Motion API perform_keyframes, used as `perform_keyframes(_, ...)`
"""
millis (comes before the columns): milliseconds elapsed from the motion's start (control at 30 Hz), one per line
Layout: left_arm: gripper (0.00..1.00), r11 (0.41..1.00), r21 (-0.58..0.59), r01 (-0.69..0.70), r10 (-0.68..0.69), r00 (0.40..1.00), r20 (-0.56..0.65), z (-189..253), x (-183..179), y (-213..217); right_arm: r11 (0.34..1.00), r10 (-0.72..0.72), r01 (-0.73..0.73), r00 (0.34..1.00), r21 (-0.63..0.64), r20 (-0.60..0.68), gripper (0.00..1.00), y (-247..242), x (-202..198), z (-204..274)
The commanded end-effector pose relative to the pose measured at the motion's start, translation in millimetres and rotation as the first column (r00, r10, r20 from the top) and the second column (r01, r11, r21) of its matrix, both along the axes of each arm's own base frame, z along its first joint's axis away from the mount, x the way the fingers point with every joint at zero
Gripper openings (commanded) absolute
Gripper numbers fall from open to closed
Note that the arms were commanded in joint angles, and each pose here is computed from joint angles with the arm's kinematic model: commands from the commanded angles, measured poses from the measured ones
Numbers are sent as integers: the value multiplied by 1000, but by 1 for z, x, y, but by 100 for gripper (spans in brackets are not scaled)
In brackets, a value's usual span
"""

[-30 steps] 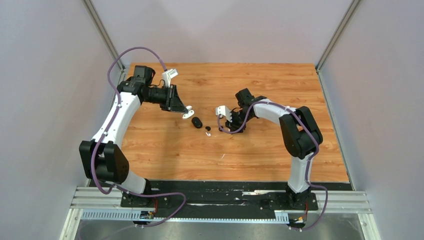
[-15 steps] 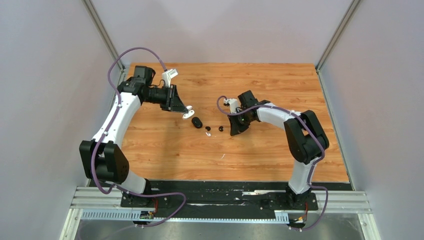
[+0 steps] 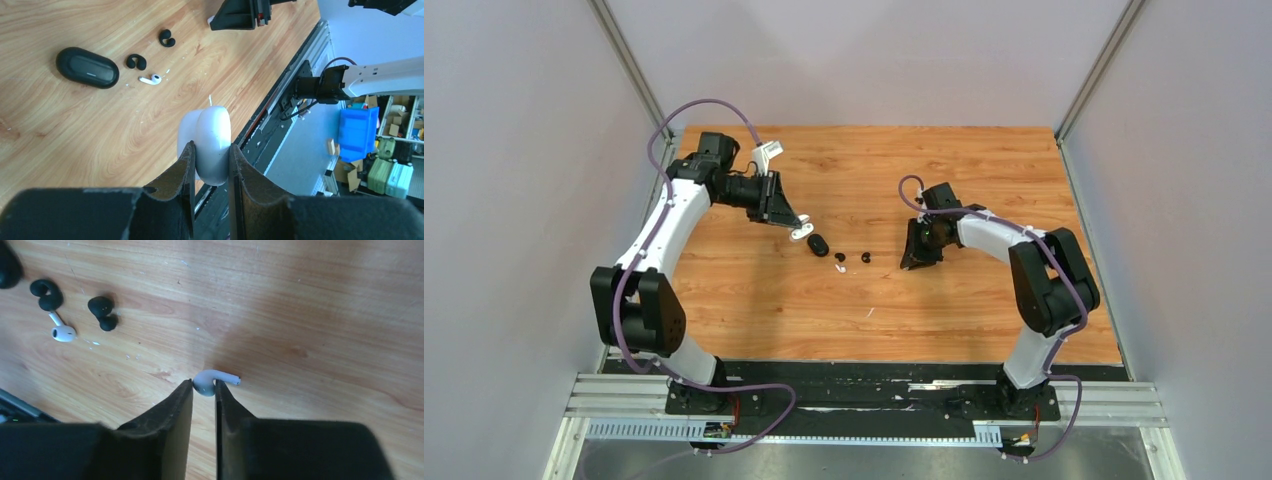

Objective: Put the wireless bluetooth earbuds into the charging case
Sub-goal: Adjust the earbud at the center of the board.

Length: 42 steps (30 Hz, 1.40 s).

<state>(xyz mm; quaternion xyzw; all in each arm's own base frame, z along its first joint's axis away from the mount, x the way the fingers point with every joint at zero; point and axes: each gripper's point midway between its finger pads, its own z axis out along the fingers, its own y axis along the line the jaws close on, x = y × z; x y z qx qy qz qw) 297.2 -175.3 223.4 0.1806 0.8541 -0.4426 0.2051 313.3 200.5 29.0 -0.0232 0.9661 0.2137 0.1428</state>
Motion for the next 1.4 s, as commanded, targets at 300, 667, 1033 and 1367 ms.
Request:
perform_keyframes(300, 0, 1000, 19, 6, -7, 999, 48, 11, 18, 2, 981, -61, 82, 991, 177, -118, 31, -14, 32, 62)
perform_keyframes(667, 1, 995, 95, 18, -37, 979, 201, 28, 8, 15, 457, 638, -886, 390, 82, 664, 55, 19, 52, 161)
perform_keyframes(1033, 1, 992, 126, -8, -23, 970, 243, 33, -6, 28, -245, 688, -742, -586, -624, 427, 42, 22, 31, 68)
perform_keyframes(1367, 1, 991, 127, -32, -2, 965, 261, 36, -11, 35, -489, 522, -542, -810, -684, 268, 40, 18, -6, 27)
